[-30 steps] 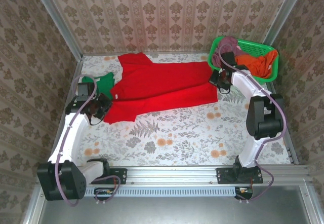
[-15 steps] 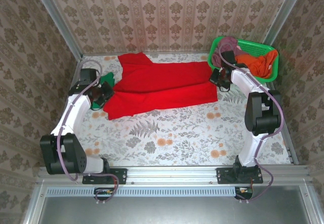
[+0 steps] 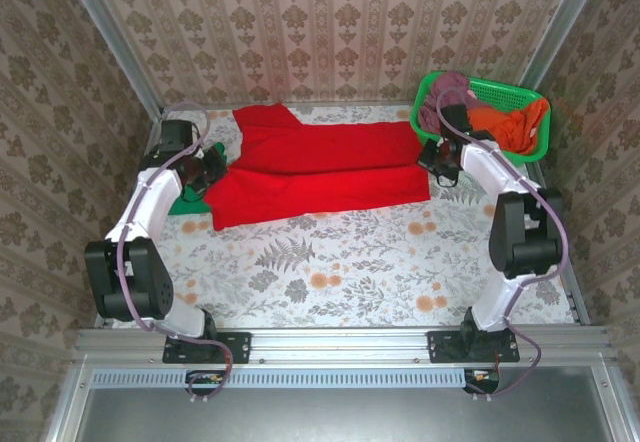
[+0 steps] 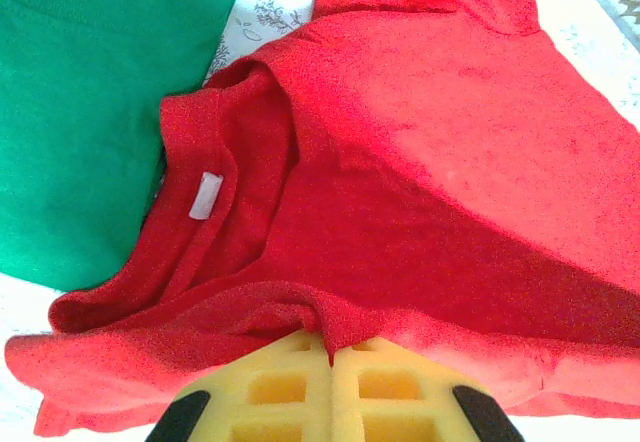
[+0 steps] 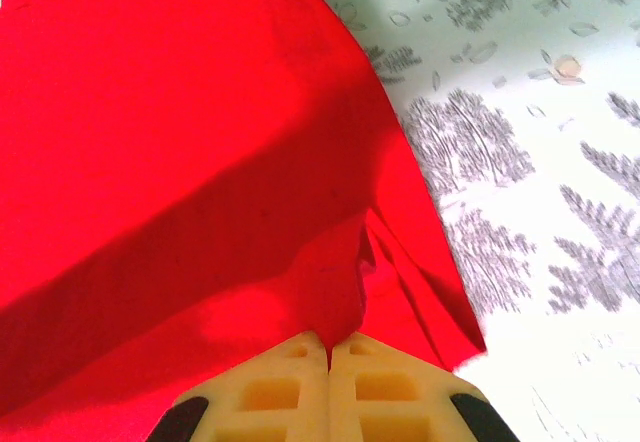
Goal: Fold and stack the t-shirts
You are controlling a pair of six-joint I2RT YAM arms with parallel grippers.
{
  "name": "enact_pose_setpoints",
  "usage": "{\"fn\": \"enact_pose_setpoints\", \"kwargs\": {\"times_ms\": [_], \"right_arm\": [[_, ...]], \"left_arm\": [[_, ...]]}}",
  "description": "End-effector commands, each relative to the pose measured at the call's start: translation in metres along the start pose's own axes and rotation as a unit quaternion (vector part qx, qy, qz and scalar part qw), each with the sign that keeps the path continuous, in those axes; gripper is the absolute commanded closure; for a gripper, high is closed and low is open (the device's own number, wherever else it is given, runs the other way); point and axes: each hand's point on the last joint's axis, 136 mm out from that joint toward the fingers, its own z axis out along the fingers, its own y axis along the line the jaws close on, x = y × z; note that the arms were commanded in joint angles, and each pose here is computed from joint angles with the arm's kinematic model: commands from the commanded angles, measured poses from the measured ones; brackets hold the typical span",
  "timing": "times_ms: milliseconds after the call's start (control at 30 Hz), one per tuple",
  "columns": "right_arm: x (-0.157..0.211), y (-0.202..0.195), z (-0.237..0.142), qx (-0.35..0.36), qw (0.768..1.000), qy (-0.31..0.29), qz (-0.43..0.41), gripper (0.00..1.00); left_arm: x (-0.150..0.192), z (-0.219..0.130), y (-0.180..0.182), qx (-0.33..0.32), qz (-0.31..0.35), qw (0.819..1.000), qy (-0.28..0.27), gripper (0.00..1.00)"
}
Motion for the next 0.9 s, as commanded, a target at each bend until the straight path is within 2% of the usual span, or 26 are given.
{"fn": "enact_pose_setpoints", "kwargs": {"times_ms": [0, 167, 300, 567, 867], "right_arm": [[0.013, -0.014, -0.034, 0.009, 1.0, -0.019, 0.016, 1.0], [0.045, -0.026, -0.061, 0.003, 1.0, -0.019, 0.018, 1.0], [0.042, -0.027, -0.068, 0.0, 0.999, -0.037, 0.011, 1.0], [-0.001, -0.009, -0.041, 0.015, 0.999, -0.038, -0.002, 1.0], [-0.013, -0.001, 0.001, 0.015, 1.0, -0.019, 0.009, 0.98]], "left_arm": [[-0.007, -0.014, -0.008, 0.016, 0.018, 1.0, -0.014, 1.0], [0.006, -0.025, -0.006, 0.025, 0.013, 0.999, -0.014, 1.0], [0.008, -0.027, -0.005, 0.025, 0.018, 0.999, -0.019, 1.0], [-0.01, -0.009, -0.009, 0.019, 0.04, 0.999, -0.015, 1.0], [-0.013, 0.023, -0.006, 0.019, 0.03, 0.999, 0.014, 1.0]]}}
